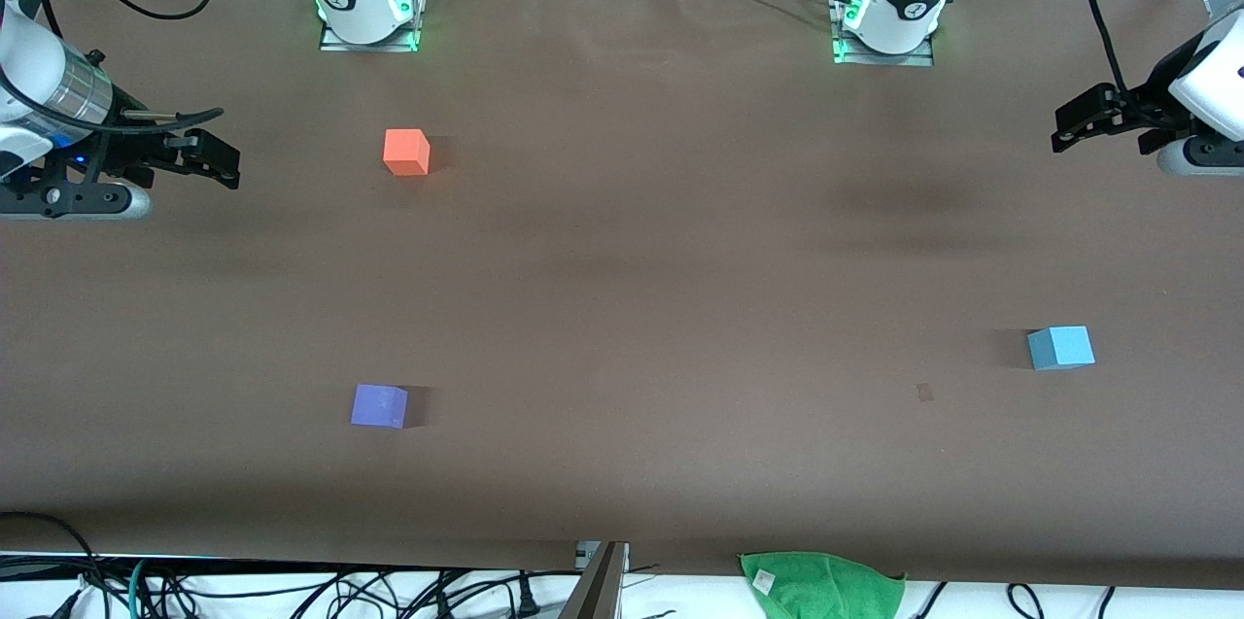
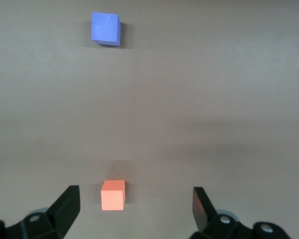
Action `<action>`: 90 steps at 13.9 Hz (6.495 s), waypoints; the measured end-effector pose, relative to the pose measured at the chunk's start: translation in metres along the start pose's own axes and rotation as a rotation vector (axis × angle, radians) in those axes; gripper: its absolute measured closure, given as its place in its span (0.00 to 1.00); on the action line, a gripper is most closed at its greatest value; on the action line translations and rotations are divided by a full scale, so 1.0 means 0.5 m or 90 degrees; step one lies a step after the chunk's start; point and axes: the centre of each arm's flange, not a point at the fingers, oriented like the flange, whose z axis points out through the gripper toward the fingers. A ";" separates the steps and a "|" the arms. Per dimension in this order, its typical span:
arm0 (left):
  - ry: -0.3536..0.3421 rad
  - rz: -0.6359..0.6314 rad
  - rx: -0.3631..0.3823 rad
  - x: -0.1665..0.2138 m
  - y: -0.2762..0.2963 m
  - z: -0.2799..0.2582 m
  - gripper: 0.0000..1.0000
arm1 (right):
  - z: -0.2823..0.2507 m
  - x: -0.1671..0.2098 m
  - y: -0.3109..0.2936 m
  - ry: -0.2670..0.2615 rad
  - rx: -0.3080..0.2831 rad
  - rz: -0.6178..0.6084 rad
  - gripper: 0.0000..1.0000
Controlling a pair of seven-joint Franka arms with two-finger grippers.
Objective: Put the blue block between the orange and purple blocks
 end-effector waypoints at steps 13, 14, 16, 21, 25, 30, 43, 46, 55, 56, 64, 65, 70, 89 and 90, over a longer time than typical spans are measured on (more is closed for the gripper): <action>0.002 0.006 -0.003 0.039 0.007 0.008 0.00 | 0.000 0.000 0.001 0.000 0.000 0.000 0.00; 0.001 0.006 -0.003 0.039 0.007 0.008 0.00 | 0.000 0.000 0.001 0.000 0.000 0.000 0.00; -0.002 0.006 -0.004 0.043 0.008 0.013 0.00 | 0.000 0.000 0.001 0.000 0.000 0.000 0.00; -0.031 0.003 -0.006 0.069 0.000 0.060 0.00 | 0.000 0.000 0.001 0.000 0.000 0.000 0.00; -0.081 -0.025 -0.013 0.121 -0.055 0.158 0.00 | 0.000 0.000 0.001 0.000 0.000 0.001 0.00; -0.028 -0.077 0.039 0.207 -0.215 0.265 0.00 | 0.000 0.000 0.001 0.000 0.000 0.001 0.00; 0.066 -0.007 0.035 0.370 -0.358 0.716 0.00 | -0.001 0.000 0.001 0.001 0.000 0.001 0.00; 0.051 0.008 0.032 0.362 -0.379 0.748 0.00 | -0.001 0.000 0.002 0.001 0.000 0.001 0.00; 0.015 0.001 0.018 0.332 -0.409 0.815 0.40 | -0.001 0.000 0.002 0.001 0.000 0.001 0.00; 0.018 0.003 0.017 0.336 -0.405 0.811 0.42 | -0.001 0.000 0.002 0.001 0.000 0.001 0.00; -0.020 0.089 -0.037 0.323 -0.099 0.479 0.42 | -0.001 0.000 0.002 0.001 0.000 0.001 0.00; -0.033 0.084 -0.045 0.308 -0.022 0.441 0.42 | -0.001 0.000 0.002 0.001 0.000 0.001 0.00; -0.081 0.030 -0.054 0.215 0.423 0.417 0.42 | -0.001 0.000 0.002 0.001 0.000 0.001 0.00; 0.025 0.013 -0.048 0.039 0.972 0.817 0.00 | 0.103 0.065 -0.042 -0.018 0.006 -0.017 0.00; 0.028 0.012 -0.050 0.042 0.972 0.809 0.00 | 0.125 0.075 -0.052 -0.024 0.005 -0.021 0.00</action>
